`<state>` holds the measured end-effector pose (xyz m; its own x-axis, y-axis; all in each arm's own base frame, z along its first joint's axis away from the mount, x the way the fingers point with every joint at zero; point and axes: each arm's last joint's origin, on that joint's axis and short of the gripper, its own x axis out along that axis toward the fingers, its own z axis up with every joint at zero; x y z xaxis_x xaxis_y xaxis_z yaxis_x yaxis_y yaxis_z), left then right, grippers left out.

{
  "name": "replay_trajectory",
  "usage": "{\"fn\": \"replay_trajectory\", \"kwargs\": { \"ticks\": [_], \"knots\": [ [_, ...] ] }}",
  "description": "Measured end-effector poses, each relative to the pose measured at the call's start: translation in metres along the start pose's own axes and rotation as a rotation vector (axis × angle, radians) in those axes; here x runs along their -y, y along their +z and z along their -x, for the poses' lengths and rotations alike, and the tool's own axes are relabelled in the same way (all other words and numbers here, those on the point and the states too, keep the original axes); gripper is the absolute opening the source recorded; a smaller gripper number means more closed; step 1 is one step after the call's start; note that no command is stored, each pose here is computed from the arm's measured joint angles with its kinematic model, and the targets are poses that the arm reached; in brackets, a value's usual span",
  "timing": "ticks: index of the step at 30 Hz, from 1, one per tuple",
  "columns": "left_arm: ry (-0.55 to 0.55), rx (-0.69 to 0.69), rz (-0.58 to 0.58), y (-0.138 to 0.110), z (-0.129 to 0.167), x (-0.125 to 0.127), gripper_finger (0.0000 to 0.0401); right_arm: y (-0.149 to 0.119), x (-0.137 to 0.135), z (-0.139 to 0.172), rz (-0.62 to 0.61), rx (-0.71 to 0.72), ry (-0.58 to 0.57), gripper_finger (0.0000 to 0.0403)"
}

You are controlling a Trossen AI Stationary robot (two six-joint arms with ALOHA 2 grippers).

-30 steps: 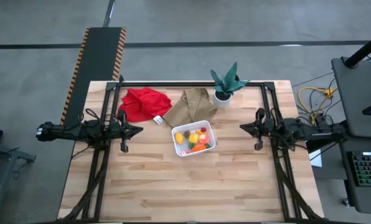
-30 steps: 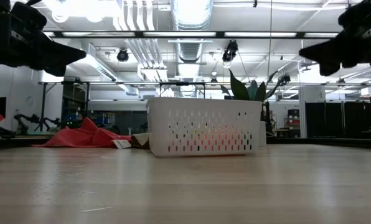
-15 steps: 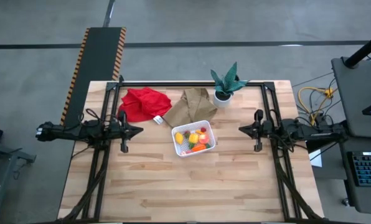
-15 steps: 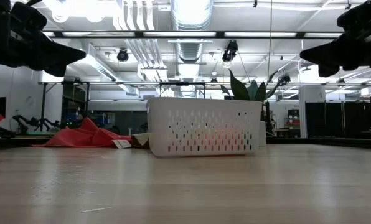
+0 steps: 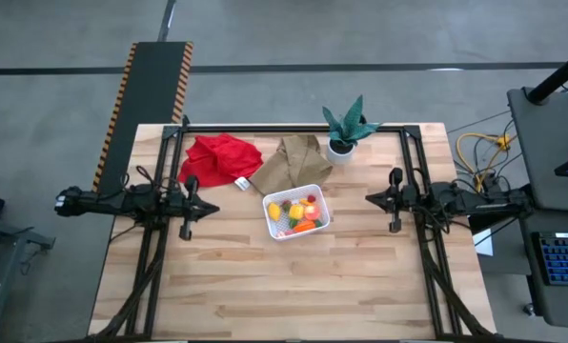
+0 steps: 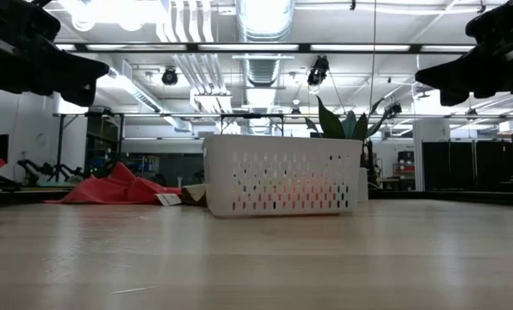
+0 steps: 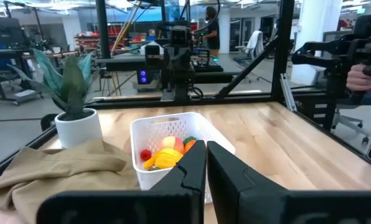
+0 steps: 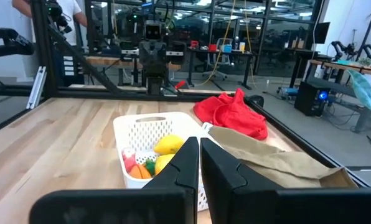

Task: Pick and placing Produce into tupperware
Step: Return to Home Position

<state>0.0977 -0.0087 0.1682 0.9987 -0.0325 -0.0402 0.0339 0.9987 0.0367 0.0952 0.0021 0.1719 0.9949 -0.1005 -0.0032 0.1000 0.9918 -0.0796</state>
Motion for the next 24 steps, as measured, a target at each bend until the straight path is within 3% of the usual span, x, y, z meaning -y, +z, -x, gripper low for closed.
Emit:
{"fn": "replay_trajectory", "kwargs": {
  "ticks": [15, 24],
  "knots": [
    [-0.004, 0.004, 0.000, 0.0005, -0.0001, 0.0001, 0.0000, 0.0008, 0.0001, -0.0001, 0.047, 0.009, -0.001, 0.0008],
    [-0.004, 0.007, 0.001, 0.0008, -0.0001, 0.0001, 0.0000, 0.0009, 0.0002, 0.0000, -0.004, 0.010, -0.006, 0.0008]
  ]
}}
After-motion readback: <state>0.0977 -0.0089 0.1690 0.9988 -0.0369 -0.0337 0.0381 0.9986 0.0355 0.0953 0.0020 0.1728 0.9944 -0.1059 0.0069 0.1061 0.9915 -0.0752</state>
